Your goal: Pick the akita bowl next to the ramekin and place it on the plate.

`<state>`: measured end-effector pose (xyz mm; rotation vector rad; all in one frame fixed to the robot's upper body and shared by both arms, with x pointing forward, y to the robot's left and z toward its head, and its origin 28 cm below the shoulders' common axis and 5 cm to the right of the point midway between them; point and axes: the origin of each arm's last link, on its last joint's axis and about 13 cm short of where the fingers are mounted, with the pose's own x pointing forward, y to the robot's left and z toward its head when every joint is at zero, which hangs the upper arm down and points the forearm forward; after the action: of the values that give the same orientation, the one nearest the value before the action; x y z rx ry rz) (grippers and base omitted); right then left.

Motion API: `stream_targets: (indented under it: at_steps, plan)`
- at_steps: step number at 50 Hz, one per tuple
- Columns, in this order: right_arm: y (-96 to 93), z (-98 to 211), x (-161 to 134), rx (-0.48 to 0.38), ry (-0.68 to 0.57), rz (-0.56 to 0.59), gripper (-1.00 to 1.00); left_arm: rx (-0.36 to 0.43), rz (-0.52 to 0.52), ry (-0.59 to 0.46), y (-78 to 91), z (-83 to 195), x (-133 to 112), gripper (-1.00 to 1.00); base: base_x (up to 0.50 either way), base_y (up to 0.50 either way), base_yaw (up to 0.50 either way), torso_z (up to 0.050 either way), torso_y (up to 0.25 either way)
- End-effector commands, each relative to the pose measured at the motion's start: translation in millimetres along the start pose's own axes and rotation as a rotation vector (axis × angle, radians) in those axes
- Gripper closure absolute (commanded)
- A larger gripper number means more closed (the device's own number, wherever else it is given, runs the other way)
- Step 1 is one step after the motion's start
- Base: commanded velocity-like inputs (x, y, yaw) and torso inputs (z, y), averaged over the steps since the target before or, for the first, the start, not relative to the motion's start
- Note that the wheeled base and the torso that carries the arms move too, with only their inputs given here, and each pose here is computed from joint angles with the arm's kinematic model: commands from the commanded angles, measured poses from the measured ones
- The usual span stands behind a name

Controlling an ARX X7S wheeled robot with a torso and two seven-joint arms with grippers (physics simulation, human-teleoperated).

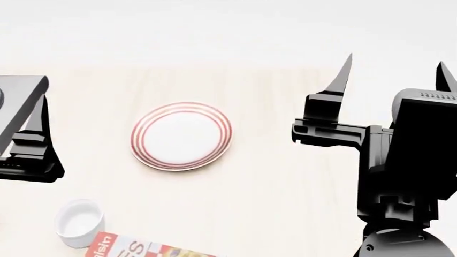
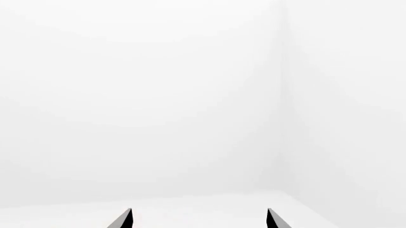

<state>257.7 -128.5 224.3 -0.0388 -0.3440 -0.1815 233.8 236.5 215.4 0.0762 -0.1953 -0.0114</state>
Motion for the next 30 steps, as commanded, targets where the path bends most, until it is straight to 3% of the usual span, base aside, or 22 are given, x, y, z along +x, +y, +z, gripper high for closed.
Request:
stream_targets:
  at_steps: [1, 30]
  plan:
    - [0.2, 0.2, 0.1, -0.001, -0.001, 0.000, -1.00, -0.001, 0.000, 0.000, 0.2, -0.4, 0.2, -1.00, 0.27, 0.00, 0.00, 0.000, 0.000]
    - [0.0, 0.0, 0.1, 0.005, -0.002, 0.001, -1.00, 0.000, -0.001, 0.000, -0.1, 1.3, -0.1, -1.00, 0.29, 0.00, 0.00, 0.000, 0.001]
